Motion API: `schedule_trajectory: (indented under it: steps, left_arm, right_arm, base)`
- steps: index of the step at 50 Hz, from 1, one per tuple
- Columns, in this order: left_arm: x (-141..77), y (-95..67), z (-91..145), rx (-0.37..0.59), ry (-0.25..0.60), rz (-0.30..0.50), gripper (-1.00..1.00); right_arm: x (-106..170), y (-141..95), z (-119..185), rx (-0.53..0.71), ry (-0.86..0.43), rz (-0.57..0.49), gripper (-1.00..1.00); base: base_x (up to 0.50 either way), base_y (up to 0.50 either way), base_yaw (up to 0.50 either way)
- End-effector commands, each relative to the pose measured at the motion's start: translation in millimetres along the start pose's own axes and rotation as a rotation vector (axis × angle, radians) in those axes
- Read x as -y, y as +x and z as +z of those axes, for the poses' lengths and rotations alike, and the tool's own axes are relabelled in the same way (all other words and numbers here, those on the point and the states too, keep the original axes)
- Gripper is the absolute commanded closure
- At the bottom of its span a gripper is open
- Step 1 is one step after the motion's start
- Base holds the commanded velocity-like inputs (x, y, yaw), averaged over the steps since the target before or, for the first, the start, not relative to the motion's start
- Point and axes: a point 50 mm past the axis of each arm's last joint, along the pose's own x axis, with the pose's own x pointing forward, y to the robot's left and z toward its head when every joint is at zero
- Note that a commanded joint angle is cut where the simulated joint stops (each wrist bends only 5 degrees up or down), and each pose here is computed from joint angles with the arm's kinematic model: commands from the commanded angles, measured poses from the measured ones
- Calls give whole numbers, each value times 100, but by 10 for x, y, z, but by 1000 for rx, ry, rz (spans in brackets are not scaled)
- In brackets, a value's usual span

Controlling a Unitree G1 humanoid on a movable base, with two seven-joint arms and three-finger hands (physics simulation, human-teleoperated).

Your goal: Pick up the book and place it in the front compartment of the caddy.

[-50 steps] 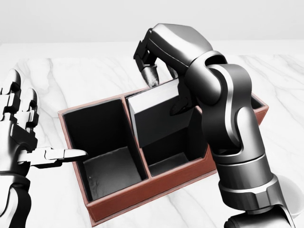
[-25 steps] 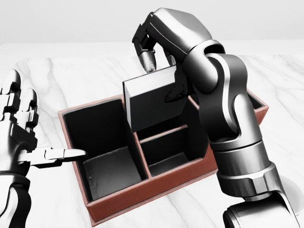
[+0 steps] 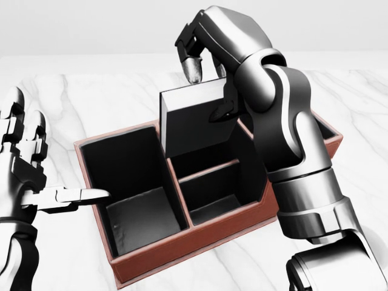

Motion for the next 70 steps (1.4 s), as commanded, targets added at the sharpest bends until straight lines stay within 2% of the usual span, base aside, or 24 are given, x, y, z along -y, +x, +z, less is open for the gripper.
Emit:
schedule_trajectory:
  steps: [1,14,46,70]
  left_arm:
    - [0,5,15,6,0,1,-100]
    - [-3,3,-33,-14,1,1,-100]
    - [4,3,-52,-22,3,0,-100]
    - [-1,2,-47,-20,5,3,-100]
  right_arm:
    - [62,49,-43,-19,18,-57,100]
    - [86,140,60,-2,20,-54,100]
    - [171,213,-59,-54,25,-79,100]
    - [58,259,-234,-99,22,-70,100]
  base:
    - [0,0,0]
    - [0,0,0]
    - [0,0,0]
    - [0,0,0]
